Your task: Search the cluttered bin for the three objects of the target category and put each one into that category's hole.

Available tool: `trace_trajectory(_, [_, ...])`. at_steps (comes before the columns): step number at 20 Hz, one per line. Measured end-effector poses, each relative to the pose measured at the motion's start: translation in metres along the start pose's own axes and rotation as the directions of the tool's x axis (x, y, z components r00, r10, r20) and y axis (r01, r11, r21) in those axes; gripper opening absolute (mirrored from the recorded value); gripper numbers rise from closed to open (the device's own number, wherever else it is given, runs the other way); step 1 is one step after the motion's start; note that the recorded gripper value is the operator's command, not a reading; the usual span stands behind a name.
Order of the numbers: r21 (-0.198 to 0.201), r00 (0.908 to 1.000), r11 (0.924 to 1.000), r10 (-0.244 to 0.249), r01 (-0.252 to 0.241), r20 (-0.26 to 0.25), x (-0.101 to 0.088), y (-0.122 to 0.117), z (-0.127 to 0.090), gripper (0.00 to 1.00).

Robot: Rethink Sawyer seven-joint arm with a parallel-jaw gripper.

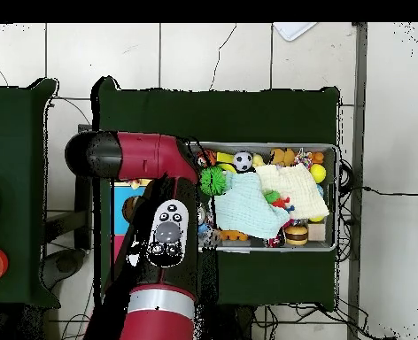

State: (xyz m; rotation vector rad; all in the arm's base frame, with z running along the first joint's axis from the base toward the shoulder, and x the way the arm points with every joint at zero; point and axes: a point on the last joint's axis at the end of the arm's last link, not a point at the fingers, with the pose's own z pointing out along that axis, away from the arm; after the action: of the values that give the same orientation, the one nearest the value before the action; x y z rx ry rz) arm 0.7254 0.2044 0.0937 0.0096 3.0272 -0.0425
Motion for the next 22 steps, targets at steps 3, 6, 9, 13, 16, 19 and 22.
trace_trajectory(3, [0.000,1.0000,1.0000,0.003,-0.003,-0.005,0.006,-0.002,-0.008,0.00])
trace_trajectory(6, [0.000,1.0000,1.0000,0.006,-0.006,-0.005,0.009,-0.003,-0.016,0.00])
trace_trajectory(9, [-0.001,1.0000,1.0000,0.006,-0.006,-0.002,0.010,-0.003,-0.022,0.00])
trace_trajectory(13, [-0.003,1.0000,1.0000,0.005,-0.005,0.006,0.012,-0.002,-0.034,0.00])
trace_trajectory(16, [-0.005,0.9999,1.0000,0.008,-0.008,0.009,0.014,-0.003,-0.042,0.00])
trace_trajectory(19, [-0.007,0.9999,0.9999,0.009,-0.009,0.005,0.017,-0.003,-0.043,0.00])
trace_trajectory(22, [-0.009,0.9999,0.9999,0.006,-0.006,-0.009,0.022,0.000,-0.034,0.00])
